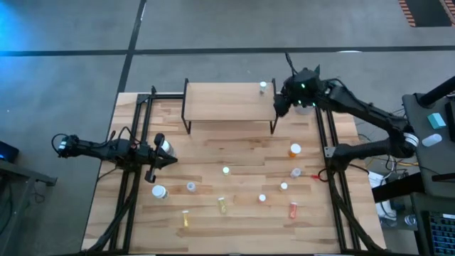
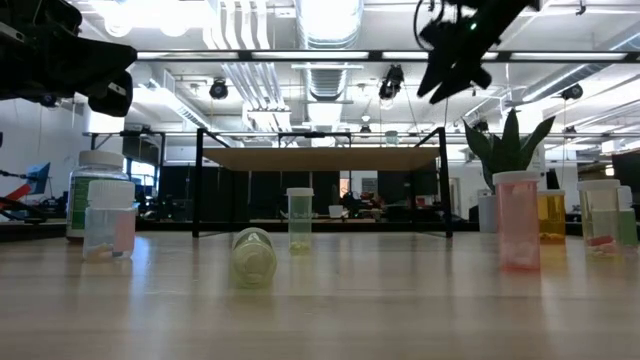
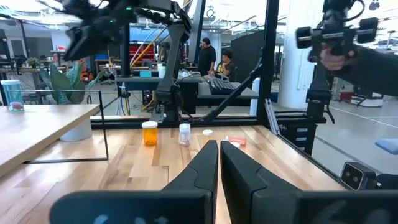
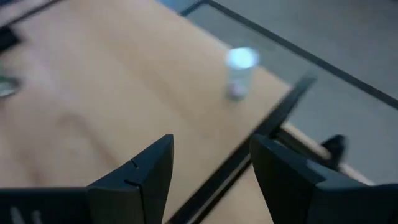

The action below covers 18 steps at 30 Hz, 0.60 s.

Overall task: Pick and place medicine bottles onto shelf by color
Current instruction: Put the orange pill bottle on the shelf

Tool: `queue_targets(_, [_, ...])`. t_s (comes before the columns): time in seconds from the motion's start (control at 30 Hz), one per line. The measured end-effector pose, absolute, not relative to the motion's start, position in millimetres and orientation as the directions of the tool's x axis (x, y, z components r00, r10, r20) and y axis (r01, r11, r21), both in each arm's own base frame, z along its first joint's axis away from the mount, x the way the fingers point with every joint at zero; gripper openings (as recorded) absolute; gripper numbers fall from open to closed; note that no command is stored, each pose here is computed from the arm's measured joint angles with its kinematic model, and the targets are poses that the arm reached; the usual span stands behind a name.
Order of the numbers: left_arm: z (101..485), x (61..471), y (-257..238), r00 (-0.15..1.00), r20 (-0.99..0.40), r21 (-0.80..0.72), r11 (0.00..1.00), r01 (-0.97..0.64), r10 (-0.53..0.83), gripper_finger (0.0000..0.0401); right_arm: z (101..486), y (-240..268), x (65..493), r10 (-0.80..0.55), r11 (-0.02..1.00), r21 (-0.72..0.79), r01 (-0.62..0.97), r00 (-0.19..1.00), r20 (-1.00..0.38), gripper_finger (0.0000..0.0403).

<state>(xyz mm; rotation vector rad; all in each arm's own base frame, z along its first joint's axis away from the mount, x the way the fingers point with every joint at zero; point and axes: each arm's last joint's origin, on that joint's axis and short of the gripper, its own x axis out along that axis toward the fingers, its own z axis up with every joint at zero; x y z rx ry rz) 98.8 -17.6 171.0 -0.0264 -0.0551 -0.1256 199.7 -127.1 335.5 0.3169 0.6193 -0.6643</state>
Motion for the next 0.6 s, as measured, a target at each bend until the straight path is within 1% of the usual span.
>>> queue_targets(0.17, [171.0, 98.8, -17.6, 0.991, 0.056, -0.023, 0.992, 0.126, -0.125, 0.0, 330.6, -79.5, 195.8, -0.359, 0.826, 0.144, 0.544, 0.707, -0.609, 0.0203])
queue_targets(0.3, [171.0, 98.9, -17.6, 0.991, 0.056, -0.023, 0.992, 0.126, -0.124, 0.0, 320.8, -45.0, 192.7, -0.245, 0.858, 0.221, 0.464, 0.747, -0.618, 0.0203])
queue_targets(0.4, [171.0, 98.8, -17.6, 0.991, 0.057, -0.023, 0.992, 0.126, -0.125, 0.0, 312.2, -20.7, 192.3, -0.158, 0.882, 0.255, 0.396, 0.759, -0.632, 0.0203])
queue_targets(0.6, [171.0, 98.8, -17.6, 0.991, 0.057, -0.023, 0.992, 0.126, -0.125, 0.0, 297.0, 24.3, 193.6, -0.097, 0.907, 0.243, 0.345, 0.731, -0.675, 0.0203])
